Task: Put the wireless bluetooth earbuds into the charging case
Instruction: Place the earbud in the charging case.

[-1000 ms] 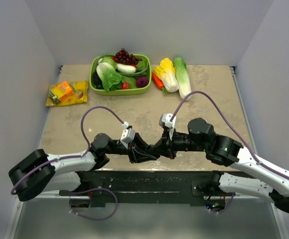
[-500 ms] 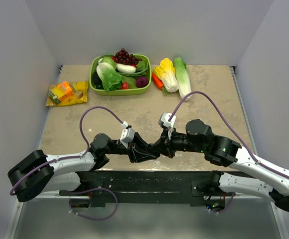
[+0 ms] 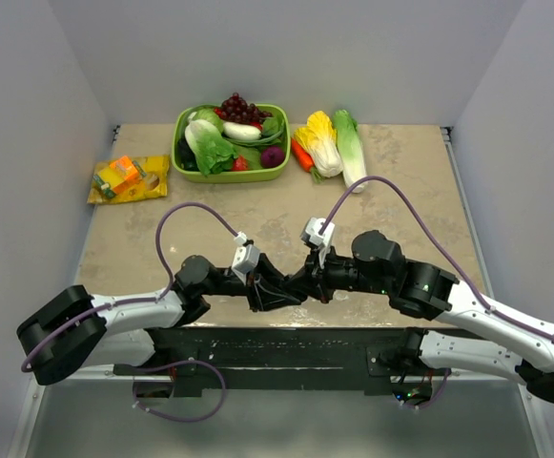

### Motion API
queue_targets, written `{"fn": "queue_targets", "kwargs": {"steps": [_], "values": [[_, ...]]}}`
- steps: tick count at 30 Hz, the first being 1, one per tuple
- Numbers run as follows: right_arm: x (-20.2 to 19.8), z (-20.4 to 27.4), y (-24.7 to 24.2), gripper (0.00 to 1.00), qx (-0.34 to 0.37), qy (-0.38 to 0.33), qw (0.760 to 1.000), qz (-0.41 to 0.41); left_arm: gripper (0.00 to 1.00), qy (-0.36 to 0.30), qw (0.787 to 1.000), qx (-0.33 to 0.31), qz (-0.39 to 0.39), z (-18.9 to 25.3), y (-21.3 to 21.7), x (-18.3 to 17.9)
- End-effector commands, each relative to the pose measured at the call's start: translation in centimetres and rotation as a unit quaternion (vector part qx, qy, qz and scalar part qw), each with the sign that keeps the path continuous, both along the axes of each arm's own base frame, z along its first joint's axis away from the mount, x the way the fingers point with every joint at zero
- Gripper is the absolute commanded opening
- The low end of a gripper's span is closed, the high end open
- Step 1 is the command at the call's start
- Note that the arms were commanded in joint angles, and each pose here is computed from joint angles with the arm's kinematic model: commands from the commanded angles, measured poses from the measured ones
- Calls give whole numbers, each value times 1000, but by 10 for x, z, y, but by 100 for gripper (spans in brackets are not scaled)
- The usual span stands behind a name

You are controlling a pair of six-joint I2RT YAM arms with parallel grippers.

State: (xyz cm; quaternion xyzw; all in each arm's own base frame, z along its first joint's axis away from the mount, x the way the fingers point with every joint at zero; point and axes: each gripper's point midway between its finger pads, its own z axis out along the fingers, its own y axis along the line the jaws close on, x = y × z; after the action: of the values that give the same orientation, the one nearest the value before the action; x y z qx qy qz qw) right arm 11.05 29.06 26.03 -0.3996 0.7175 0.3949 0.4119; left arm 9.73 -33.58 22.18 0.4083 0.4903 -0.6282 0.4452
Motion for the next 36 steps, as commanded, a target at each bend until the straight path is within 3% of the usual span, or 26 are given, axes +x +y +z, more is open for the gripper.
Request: {"fn": "queue_targets", "kwargs": {"steps": [1, 6, 10, 17, 22, 30, 33, 36], "values": [[1, -4, 4, 0, -5, -9, 1000, -1, 0, -50, 996, -68, -13, 45, -4, -3], [3, -2, 3, 2, -6, -11, 1000, -8, 0, -48, 997, -66, -15, 42, -5, -4], [4, 2, 3, 19, -2, -11, 1000, -12, 0, -48, 997, -67, -14, 43, -5, -3], [7, 10, 5, 30, 6, -13, 1000, -20, 0, -47, 997, -66, -11, 41, -4, -2], [7, 41, 2, 45, 46, -16, 998, -34, 0, -44, 997, -66, -10, 36, -5, -2], [25, 105, -31, 59, 113, -55, 984, -125, 0, -39, 997, -69, -10, 31, -5, -2], [40, 113, -57, 61, 127, -66, 970, -197, 0, -40, 997, -71, -10, 32, -4, -3], [54, 91, -76, 64, 119, -63, 956, -262, 0, -40, 996, -74, -5, 32, 0, -4]]}}
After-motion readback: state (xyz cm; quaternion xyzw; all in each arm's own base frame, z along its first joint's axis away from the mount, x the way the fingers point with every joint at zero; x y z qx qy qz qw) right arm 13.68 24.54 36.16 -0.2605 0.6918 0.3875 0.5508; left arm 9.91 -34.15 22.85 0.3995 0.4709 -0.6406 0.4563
